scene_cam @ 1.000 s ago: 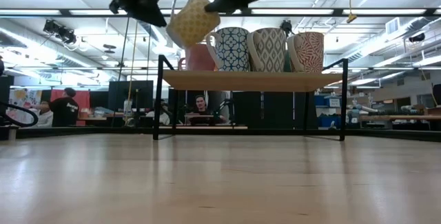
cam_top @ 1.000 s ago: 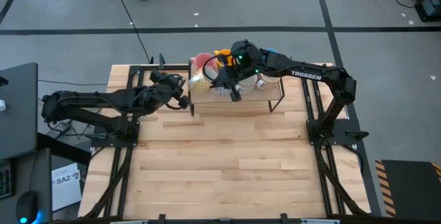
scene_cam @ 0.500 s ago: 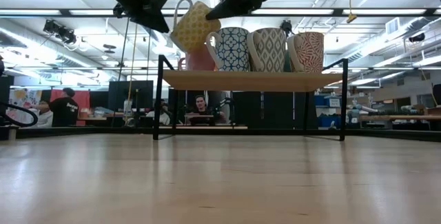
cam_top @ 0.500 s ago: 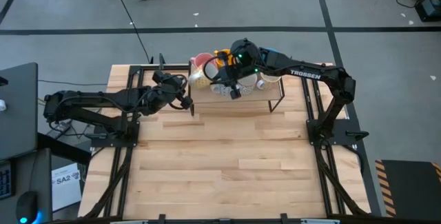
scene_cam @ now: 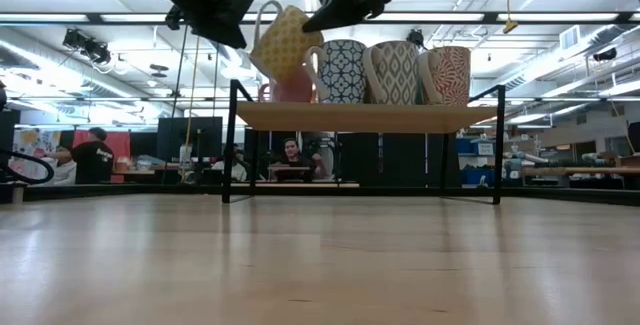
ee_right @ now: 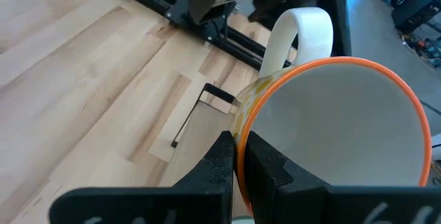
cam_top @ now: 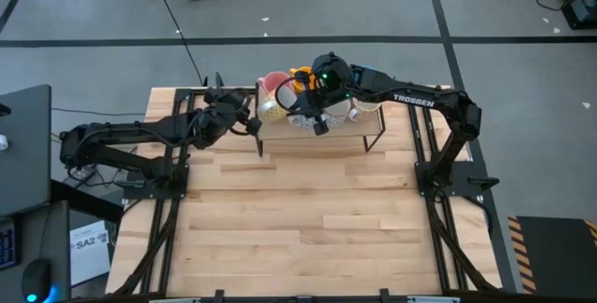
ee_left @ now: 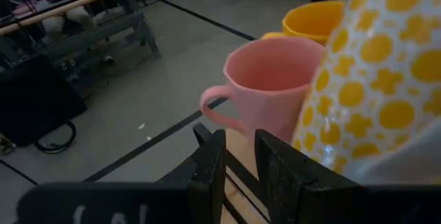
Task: Place coffee mugs
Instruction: Put the white-yellow mug on the shelf
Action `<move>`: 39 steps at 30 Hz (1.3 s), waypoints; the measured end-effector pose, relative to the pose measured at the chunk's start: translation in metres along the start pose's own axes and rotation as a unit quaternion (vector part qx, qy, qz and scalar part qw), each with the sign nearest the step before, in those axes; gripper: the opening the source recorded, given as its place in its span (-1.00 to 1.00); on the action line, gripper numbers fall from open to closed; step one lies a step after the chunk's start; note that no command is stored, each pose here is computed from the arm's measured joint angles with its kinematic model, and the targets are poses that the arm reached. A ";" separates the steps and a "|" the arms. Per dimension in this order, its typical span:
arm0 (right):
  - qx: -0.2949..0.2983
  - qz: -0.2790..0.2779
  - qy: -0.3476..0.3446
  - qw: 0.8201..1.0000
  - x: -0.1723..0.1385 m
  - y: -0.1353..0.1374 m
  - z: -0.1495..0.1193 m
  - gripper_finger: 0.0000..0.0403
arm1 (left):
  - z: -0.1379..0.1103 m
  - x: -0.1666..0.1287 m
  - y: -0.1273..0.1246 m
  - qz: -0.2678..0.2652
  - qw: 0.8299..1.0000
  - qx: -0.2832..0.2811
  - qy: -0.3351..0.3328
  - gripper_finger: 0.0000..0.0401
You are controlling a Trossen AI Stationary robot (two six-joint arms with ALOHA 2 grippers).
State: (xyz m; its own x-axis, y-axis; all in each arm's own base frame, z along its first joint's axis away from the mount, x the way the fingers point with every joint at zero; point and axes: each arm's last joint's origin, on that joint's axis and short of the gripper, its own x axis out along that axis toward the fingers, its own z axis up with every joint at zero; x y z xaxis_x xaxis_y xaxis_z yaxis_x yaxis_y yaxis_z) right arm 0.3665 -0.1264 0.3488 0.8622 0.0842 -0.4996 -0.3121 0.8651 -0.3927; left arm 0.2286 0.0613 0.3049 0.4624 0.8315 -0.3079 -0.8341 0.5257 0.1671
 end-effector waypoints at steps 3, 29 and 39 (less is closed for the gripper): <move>0.001 0.001 0.002 1.000 0.000 0.000 -0.001 -0.87 | 0.002 0.001 0.000 -0.008 1.000 -0.008 -0.004 -0.58; 0.004 0.019 -0.006 1.000 0.000 0.002 -0.001 -0.87 | 0.021 -0.019 0.012 -0.072 0.997 0.006 -0.039 -0.58; 0.009 0.026 0.002 1.000 0.000 0.003 -0.003 -0.87 | 0.049 -0.037 0.011 -0.256 0.963 -0.006 -0.089 -0.49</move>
State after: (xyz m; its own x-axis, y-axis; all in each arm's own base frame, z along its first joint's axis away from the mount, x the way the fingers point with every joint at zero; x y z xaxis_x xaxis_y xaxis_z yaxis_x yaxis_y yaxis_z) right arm 0.3644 -0.1249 0.3456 0.8434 0.1273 -0.5220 -0.3490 0.8684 -0.3522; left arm 0.2171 0.0457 0.3641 0.8567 0.4831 -0.1808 -0.4869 0.8731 0.0255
